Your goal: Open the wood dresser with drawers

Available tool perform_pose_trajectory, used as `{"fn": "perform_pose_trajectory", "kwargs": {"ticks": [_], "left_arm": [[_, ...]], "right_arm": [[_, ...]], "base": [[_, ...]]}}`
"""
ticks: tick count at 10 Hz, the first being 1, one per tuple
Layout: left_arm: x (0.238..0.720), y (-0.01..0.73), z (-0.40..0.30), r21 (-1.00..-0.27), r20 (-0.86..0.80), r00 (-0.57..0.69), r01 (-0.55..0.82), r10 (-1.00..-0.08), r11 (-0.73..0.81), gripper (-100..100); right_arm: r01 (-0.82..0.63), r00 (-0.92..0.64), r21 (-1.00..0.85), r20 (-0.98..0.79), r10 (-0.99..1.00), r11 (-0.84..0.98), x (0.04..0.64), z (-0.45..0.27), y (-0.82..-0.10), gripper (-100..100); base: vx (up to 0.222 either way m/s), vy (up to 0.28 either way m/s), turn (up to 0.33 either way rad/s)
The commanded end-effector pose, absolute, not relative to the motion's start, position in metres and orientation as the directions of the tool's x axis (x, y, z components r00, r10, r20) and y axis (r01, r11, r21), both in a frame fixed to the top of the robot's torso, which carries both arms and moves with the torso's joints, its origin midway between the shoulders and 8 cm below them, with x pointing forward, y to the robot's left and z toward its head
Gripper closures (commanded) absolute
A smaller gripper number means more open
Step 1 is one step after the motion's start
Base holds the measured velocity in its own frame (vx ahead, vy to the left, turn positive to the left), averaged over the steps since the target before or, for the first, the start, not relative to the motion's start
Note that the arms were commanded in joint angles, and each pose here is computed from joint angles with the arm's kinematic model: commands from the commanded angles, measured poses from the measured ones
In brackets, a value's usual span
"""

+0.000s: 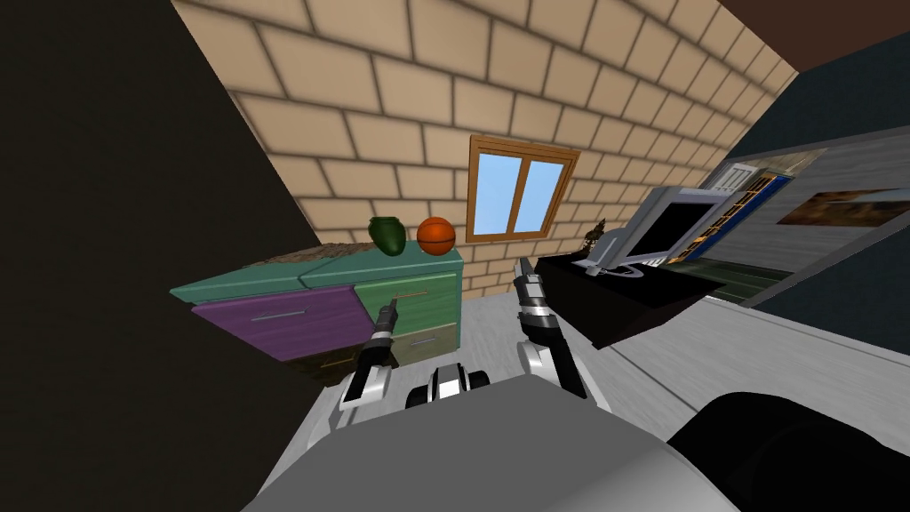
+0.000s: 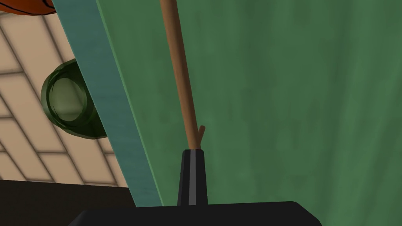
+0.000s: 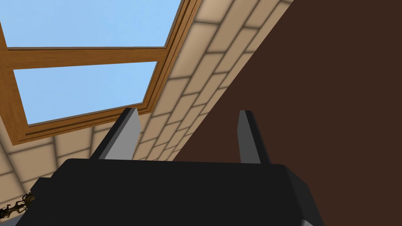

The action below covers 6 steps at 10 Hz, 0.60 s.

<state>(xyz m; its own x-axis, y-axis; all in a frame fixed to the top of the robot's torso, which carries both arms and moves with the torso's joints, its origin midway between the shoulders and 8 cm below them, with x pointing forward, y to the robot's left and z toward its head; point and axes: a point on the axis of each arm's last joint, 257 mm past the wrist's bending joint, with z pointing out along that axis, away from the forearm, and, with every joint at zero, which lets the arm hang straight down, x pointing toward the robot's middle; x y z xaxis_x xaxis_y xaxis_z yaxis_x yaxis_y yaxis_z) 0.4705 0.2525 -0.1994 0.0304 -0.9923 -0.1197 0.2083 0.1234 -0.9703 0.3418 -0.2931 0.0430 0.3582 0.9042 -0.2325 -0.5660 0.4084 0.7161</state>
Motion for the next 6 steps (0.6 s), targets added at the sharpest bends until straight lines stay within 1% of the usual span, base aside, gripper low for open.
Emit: {"fn": "perform_pose_trajectory", "kwargs": {"ticks": [1,3,4,6], "left_arm": [[0.469,0.262,-0.198,-0.963,-0.173,0.017,0.206,-0.985,0.173,-100],[0.470,0.265,-0.193,-0.961,-0.194,0.006,0.201,-0.981,0.191,-100],[0.471,0.257,-0.193,-0.970,-0.146,0.015,0.197,-0.989,0.146,-100],[0.472,0.252,-0.193,-0.974,-0.113,0.023,0.197,-0.993,0.115,-100]], "right_arm": [[-0.566,0.358,0.716,-0.233,0.904,0.408,0.342,0.043,-0.293,0],[-0.566,0.358,0.716,-0.233,0.904,0.408,0.342,0.043,-0.293,0],[-0.566,0.358,0.716,-0.232,0.904,0.408,0.342,0.043,-0.293,0],[-0.566,0.358,0.716,-0.232,0.904,0.408,0.342,0.043,-0.293,0]], "base": [[0.001,-0.007,0.001],[-0.006,-0.042,-0.009],[-0.042,-0.100,-0.008],[-0.020,-0.050,-0.002]]}}
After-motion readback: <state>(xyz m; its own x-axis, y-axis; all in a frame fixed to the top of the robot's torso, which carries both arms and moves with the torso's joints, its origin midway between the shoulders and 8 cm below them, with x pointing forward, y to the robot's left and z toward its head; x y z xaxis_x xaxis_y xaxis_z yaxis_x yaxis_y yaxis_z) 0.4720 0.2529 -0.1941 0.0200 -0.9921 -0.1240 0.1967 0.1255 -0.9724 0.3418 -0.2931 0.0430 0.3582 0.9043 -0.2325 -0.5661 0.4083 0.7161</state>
